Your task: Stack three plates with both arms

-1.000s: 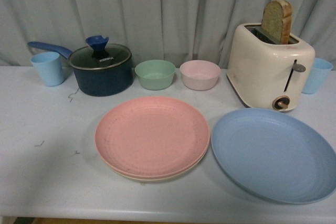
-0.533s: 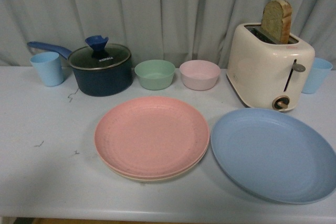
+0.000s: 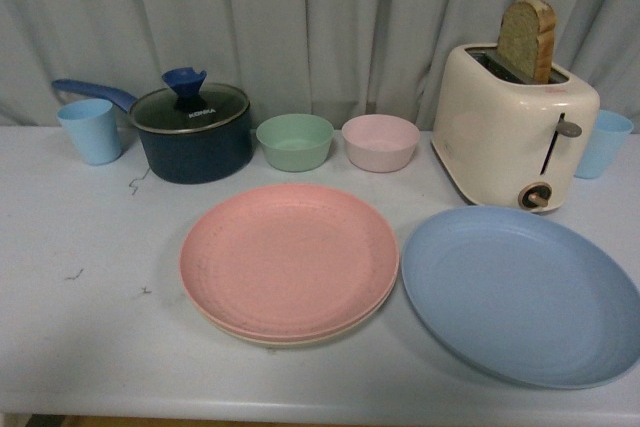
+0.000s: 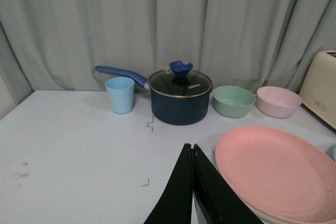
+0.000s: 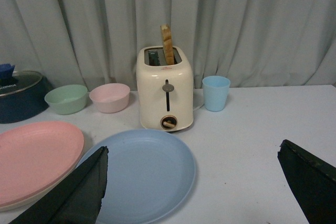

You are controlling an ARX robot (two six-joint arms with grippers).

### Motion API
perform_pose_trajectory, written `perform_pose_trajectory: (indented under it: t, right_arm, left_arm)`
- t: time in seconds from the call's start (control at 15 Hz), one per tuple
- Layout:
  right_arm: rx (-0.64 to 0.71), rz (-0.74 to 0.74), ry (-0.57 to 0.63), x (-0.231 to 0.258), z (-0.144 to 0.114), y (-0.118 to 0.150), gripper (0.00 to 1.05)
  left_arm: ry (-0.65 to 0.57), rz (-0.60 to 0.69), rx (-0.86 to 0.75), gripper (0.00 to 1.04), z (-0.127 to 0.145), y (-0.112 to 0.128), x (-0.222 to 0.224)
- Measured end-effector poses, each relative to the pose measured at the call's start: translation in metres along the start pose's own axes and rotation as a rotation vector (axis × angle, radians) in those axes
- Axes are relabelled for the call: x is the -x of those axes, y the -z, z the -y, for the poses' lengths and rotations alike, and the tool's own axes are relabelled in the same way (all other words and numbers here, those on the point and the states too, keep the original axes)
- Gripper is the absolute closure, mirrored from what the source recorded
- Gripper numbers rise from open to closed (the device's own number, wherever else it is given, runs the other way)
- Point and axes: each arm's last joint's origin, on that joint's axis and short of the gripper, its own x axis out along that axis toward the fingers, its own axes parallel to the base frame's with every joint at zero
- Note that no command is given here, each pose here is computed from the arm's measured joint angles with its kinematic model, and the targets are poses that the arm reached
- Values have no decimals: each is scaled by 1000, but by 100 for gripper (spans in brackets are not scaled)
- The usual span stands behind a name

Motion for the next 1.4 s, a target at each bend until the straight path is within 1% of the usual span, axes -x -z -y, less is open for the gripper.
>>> perform_pose_trajectory:
  t: [0.67, 0.73, 0.87, 0.93, 1.0, 1.07, 1.13, 1.2, 1.27, 1.33, 1.4]
  right_arm:
    - [0, 0, 0, 0, 0, 0, 6]
    - [0, 0, 0, 0, 0, 0, 6]
    - [1, 1, 0, 0, 0, 0, 6]
    - [1, 0, 0, 0, 0, 0, 6]
    - [1, 0, 0, 0, 0, 0, 6]
    - [1, 0, 0, 0, 0, 0, 6]
    - [-2, -112, -9, 0, 1, 2, 6]
    - [-21, -276, -18, -9, 6, -2, 6]
    - [-50, -326, 10, -27, 17, -18, 6]
    - [-68, -333, 10, -48, 28, -37, 6]
    - [-72, -358, 9, -68, 37, -48, 6]
  left_arm:
    - [0, 5, 0, 103, 0, 0, 16]
    - [-1, -42, 0, 103, 0, 5, 21]
    - [-2, 9, 0, 103, 0, 0, 27]
    - [-1, -12, 0, 103, 0, 3, 27]
    - [0, -5, 1, 101, 0, 3, 27]
    - [0, -8, 0, 89, 0, 3, 27]
    - [0, -8, 0, 76, 0, 3, 27]
    - [1, -8, 0, 64, 0, 3, 27]
    - [0, -6, 0, 51, 0, 3, 27]
    - [0, -7, 0, 40, 0, 3, 27]
    - [0, -8, 0, 28, 0, 3, 27]
